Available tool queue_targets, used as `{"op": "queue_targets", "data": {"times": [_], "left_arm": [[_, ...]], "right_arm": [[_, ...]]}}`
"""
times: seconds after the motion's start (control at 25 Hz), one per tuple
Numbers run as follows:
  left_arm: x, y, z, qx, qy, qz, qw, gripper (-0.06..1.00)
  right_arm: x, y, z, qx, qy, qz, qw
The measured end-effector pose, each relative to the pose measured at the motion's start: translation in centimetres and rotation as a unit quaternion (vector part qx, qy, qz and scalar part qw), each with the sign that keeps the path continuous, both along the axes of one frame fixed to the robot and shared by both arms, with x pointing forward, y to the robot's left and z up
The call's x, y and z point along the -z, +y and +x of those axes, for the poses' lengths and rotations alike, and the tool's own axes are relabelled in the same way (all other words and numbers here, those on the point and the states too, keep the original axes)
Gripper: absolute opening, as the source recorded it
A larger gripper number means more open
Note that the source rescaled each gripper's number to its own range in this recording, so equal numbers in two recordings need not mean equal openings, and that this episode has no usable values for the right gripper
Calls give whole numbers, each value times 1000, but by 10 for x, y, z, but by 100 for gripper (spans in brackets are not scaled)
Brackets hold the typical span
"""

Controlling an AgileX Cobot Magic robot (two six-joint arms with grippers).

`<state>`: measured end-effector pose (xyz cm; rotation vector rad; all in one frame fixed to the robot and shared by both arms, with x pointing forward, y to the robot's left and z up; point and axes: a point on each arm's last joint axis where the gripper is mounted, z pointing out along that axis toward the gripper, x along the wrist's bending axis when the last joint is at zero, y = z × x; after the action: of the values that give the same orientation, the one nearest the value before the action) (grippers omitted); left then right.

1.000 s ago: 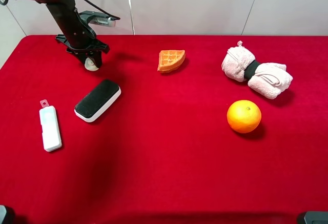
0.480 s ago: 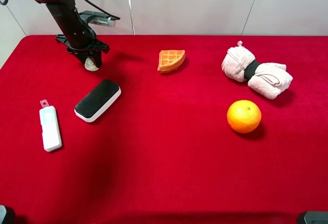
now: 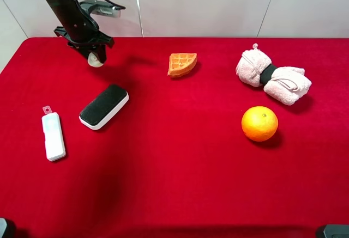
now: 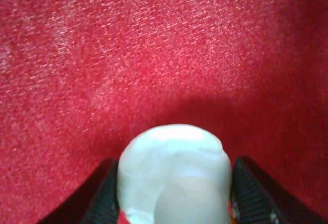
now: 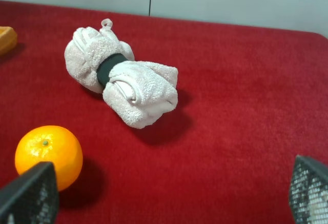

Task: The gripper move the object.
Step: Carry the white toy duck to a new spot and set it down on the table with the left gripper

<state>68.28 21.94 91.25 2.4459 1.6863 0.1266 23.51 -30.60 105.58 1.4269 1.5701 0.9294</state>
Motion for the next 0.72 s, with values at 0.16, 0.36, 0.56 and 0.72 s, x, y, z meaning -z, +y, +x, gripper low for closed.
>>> {"op": "queue_targets", "data": {"times": [0.16, 0.36, 0.56, 0.72], "left_arm": [[-6, -1, -2, 0, 4, 0, 1000, 8], [-21, -8, -8, -3, 8, -2, 1000, 7], [-36, -19, -15, 0, 5, 2, 1000, 7], [-42, -34, -22, 9, 11, 4, 1000, 6]], "right_arm": [[0, 0, 0, 0, 0, 0, 1000], [0, 0, 0, 0, 0, 0, 1000], [0, 0, 0, 0, 0, 0, 1000], [0, 0, 0, 0, 0, 0, 1000]]}}
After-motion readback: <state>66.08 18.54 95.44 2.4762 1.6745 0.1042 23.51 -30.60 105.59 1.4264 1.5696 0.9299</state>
